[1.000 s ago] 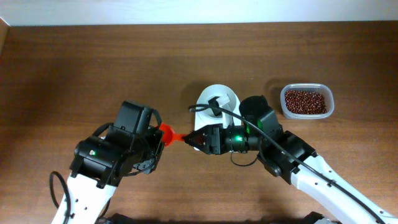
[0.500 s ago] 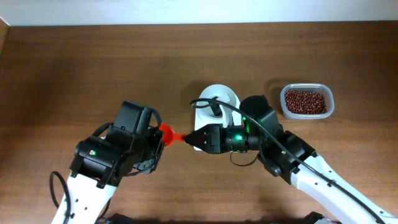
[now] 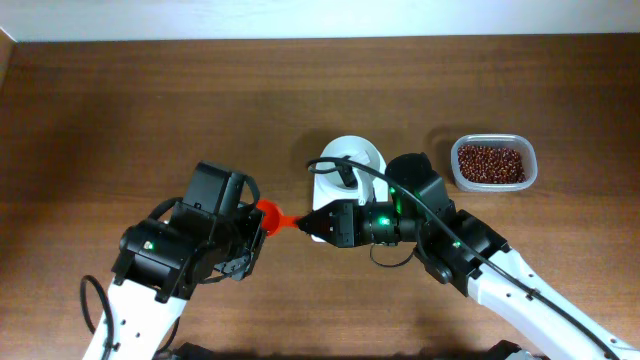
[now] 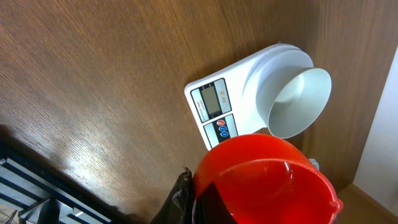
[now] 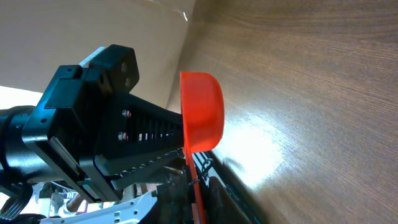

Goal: Scoop and weigh 50g on scale
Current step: 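Grasp the scoop handle with the right gripper, release left gripper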

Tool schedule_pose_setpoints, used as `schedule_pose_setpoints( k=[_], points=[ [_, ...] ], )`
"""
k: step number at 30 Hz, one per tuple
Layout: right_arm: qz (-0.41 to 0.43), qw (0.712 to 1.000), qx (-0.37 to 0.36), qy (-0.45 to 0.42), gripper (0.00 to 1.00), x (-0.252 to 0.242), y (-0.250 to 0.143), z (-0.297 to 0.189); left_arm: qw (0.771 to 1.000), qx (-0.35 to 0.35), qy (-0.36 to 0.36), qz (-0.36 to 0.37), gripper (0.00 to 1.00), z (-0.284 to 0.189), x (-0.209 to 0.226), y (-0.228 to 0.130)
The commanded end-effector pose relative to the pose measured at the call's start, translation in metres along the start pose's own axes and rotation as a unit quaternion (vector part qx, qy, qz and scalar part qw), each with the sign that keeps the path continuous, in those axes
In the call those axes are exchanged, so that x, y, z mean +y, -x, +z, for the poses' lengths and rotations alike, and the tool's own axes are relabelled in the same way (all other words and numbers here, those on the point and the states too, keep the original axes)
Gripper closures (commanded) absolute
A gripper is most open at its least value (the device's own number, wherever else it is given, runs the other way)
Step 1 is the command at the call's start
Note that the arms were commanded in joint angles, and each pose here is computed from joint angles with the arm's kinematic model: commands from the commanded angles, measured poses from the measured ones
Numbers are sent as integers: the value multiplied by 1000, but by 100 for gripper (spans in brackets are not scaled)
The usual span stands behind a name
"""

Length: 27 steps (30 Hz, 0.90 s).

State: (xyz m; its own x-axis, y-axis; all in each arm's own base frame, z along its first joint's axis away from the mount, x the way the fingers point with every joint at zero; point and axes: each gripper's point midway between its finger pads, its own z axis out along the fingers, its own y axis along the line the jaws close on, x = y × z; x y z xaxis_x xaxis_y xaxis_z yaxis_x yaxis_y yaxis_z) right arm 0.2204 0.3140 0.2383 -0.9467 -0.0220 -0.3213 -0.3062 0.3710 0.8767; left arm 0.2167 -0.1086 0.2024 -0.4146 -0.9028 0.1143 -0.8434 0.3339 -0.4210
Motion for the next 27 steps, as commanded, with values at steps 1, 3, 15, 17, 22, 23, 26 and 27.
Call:
schedule_pose_setpoints(
  k=[1, 3, 15, 17, 22, 23, 26, 27],
  points=[
    [-13, 1000, 5, 12, 92, 9, -1, 0, 1000, 5, 2, -4, 100, 1, 0, -3],
    [-13, 1000, 5, 12, 96, 9, -1, 0, 1000, 5, 2, -4, 100, 1, 0, -3],
    [-97, 988, -15, -122, 96, -47, 1, -18, 999, -31, 13, 16, 45, 0, 6, 10],
    [-103, 981, -22, -164, 96, -56, -3, -39, 998, -50, 14, 39, 46, -1, 6, 17],
    [-111, 963, -99, -225, 96, -48, -8, -112, 992, -91, 14, 88, 65, -3, 2, 31],
    [-112, 959, -119, -233, 96, -46, -9, -126, 991, -91, 9, 98, 66, -3, -1, 31],
    [-123, 938, -198, -258, 96, -35, -11, -171, 986, -95, -19, 135, 83, -3, -16, 31],
    [-128, 931, -219, -262, 96, -31, -12, -181, 985, -96, -27, 142, 84, -3, -20, 30]
  ],
)
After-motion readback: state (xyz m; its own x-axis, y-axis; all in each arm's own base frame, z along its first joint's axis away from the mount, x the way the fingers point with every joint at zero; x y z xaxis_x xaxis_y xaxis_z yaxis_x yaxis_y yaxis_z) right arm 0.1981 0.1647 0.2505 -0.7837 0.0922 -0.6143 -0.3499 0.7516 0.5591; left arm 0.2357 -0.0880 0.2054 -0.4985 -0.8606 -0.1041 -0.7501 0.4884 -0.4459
